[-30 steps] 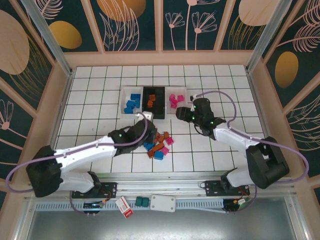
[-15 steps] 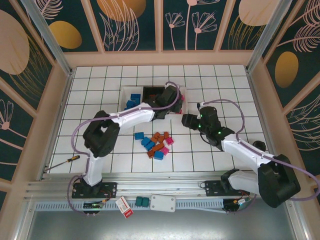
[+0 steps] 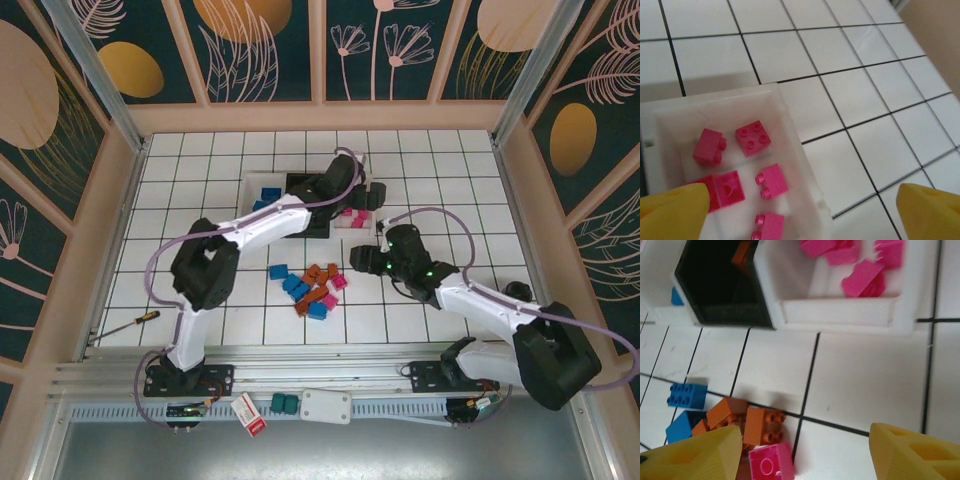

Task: Sort the legos into containers by color
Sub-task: Place the lego in the container, then pick up the lego from the bottom-center of the table.

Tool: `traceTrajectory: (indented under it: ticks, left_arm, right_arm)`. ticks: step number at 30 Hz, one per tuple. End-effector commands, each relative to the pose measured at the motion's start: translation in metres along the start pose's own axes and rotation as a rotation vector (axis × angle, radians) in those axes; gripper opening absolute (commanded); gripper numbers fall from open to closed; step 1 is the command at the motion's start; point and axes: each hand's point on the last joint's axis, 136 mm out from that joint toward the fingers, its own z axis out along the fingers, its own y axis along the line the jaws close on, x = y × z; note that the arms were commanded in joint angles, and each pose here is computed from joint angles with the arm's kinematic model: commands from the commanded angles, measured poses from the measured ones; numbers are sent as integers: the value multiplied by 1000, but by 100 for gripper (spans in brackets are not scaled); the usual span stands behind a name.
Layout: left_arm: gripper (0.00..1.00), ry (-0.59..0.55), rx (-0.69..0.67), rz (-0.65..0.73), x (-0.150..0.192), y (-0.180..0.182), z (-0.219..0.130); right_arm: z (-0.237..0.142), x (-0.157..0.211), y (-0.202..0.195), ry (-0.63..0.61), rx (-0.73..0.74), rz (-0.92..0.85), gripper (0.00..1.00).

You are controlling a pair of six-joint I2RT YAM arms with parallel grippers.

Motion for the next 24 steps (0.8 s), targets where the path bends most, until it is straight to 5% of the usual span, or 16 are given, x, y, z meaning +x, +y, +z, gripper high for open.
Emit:
traceTrajectory:
  ticks: [1,13,24]
  left_arm:
    - [99,-136,122,-62,-39,-22,-66]
    - [98,-126,-36,-196,72,78,-166]
    - [99,-85,-156,-275,138,133,-198]
  right_arm:
    - [15,-1,28,30,-63,-75,67]
    - [66,13,42,127,-16,-129,60]
    - [79,35,39,196,-12,-131,45]
